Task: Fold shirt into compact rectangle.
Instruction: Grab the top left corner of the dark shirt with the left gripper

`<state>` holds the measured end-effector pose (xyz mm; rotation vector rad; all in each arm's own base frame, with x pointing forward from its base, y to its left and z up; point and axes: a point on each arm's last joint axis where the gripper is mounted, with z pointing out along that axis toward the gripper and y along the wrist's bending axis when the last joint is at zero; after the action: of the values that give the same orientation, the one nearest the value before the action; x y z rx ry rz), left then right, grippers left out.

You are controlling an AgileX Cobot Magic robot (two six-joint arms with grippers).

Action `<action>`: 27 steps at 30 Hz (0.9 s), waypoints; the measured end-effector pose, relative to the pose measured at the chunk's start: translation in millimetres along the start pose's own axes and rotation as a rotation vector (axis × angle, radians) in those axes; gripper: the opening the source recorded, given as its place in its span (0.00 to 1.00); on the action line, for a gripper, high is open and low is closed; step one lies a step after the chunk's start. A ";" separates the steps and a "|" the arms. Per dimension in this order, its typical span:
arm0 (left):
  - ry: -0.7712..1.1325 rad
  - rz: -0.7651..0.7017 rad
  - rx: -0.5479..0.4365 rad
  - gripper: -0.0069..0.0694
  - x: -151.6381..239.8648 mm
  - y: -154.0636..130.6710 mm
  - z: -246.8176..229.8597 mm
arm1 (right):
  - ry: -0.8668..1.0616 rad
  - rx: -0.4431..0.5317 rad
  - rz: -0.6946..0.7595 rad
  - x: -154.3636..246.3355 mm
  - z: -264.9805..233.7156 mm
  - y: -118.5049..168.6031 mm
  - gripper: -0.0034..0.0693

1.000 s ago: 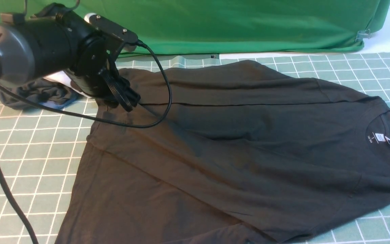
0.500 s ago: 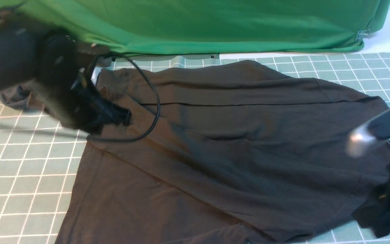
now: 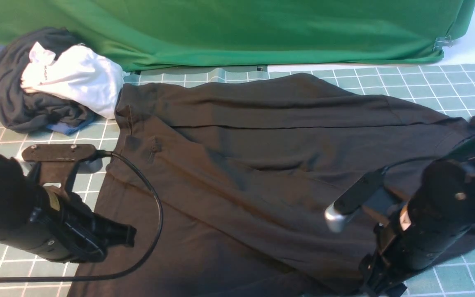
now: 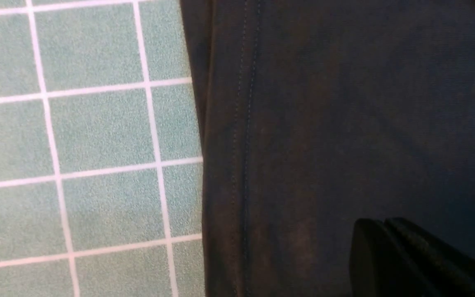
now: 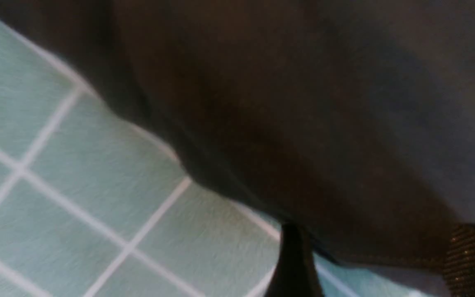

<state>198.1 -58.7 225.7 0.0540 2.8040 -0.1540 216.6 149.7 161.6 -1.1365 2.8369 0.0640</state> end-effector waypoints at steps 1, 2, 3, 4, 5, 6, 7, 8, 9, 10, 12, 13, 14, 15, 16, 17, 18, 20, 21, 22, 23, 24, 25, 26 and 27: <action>-0.009 -0.001 0.003 0.10 0.2 -0.1 -2.1 | 0.009 -0.001 0.000 -0.8 4.0 -0.3 0.68; -0.020 0.000 0.006 0.10 0.5 0.0 -4.6 | 0.012 -0.001 0.000 -1.6 7.2 -0.5 0.68; -0.030 0.000 0.008 0.10 0.7 0.0 -6.6 | 0.014 -0.001 0.000 -2.1 8.4 -0.6 0.68; -0.041 0.000 0.011 0.10 0.9 0.0 -9.0 | 0.012 -0.001 -0.001 -2.2 8.4 -0.7 0.68; -0.045 0.000 0.012 0.10 1.0 0.0 -9.8 | 0.011 -0.001 -0.001 -2.3 8.4 -0.7 0.68; -0.050 -0.001 0.014 0.10 1.2 -0.1 -10.9 | 0.010 -0.001 -0.003 -2.4 8.4 -0.7 0.66; -0.062 -0.001 0.017 0.10 1.7 0.0 -13.8 | 0.009 0.000 -0.007 -2.5 8.4 -0.7 0.61; -0.068 -0.001 0.019 0.10 1.9 0.0 -15.3 | 0.006 0.000 -0.009 -2.8 8.4 -0.8 0.53; -0.073 -0.001 0.020 0.10 2.0 0.0 -16.3 | 0.003 0.001 -0.013 -3.1 8.4 -0.8 0.42; -0.073 -0.001 0.020 0.10 2.0 0.0 -16.2 | 0.002 0.001 -0.016 -3.1 8.4 -0.9 0.42; -0.078 -0.001 0.021 0.10 2.2 0.0 -17.3 | -0.002 0.000 -0.016 -3.5 8.4 -0.6 0.16; -0.081 -0.001 0.022 0.10 2.2 0.0 -17.9 | 0.003 -0.002 -0.012 -3.2 8.2 -0.5 0.12; -0.082 0.000 0.023 0.10 2.3 0.0 -18.1 | 0.013 -0.005 -0.007 -2.4 8.2 0.4 0.10; -0.082 0.000 0.023 0.10 2.3 0.0 -18.1 | 0.023 -0.008 -0.001 -1.3 7.3 1.8 0.09; -0.082 -0.001 0.023 0.10 2.3 0.0 -18.1 | 0.036 -0.010 -0.007 0.9 6.5 5.0 0.09; -0.082 -0.001 0.023 0.10 2.3 0.0 -18.1 | 0.037 -0.011 -0.008 3.3 4.8 8.2 0.08; -0.082 -0.001 0.023 0.10 2.3 0.0 -18.1 | 0.036 -0.012 -0.010 7.6 3.4 12.7 0.08; -0.079 -0.001 0.022 0.10 2.6 0.1 -18.1 | 0.041 -0.015 -0.007 16.8 2.6 20.3 0.08; -0.070 -0.002 0.020 0.10 3.4 0.3 -18.0 | 0.039 -0.016 0.001 25.3 0.1 25.9 0.08; -0.070 -0.002 0.020 0.10 3.4 0.3 -18.0 | 0.044 -0.016 0.008 28.2 0.7 26.7 0.08; -0.055 -0.002 0.016 0.10 4.9 0.6 -17.9 | 0.047 -0.019 0.027 40.3 -2.0 31.5 0.08; -0.044 -0.002 0.014 0.10 5.7 0.8 -17.9 | 0.044 -0.019 0.040 45.0 -4.6 32.7 0.08; -0.035 -0.003 0.012 0.10 6.5 1.0 -17.9 | 0.044 -0.019 0.054 50.5 -6.8 33.8 0.08; -0.028 -0.004 0.010 0.10 7.5 1.2 -18.0 | 0.041 -0.020 0.068 56.7 -10.1 35.0 0.08; -0.005 -0.012 0.005 0.10 9.5 1.7 -18.2 | 0.035 -0.021 0.076 63.4 -14.4 35.5 0.08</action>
<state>183.4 -54.8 239.5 0.0381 2.7994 -0.1642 145.5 130.7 170.2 -1.0439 2.9164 0.0790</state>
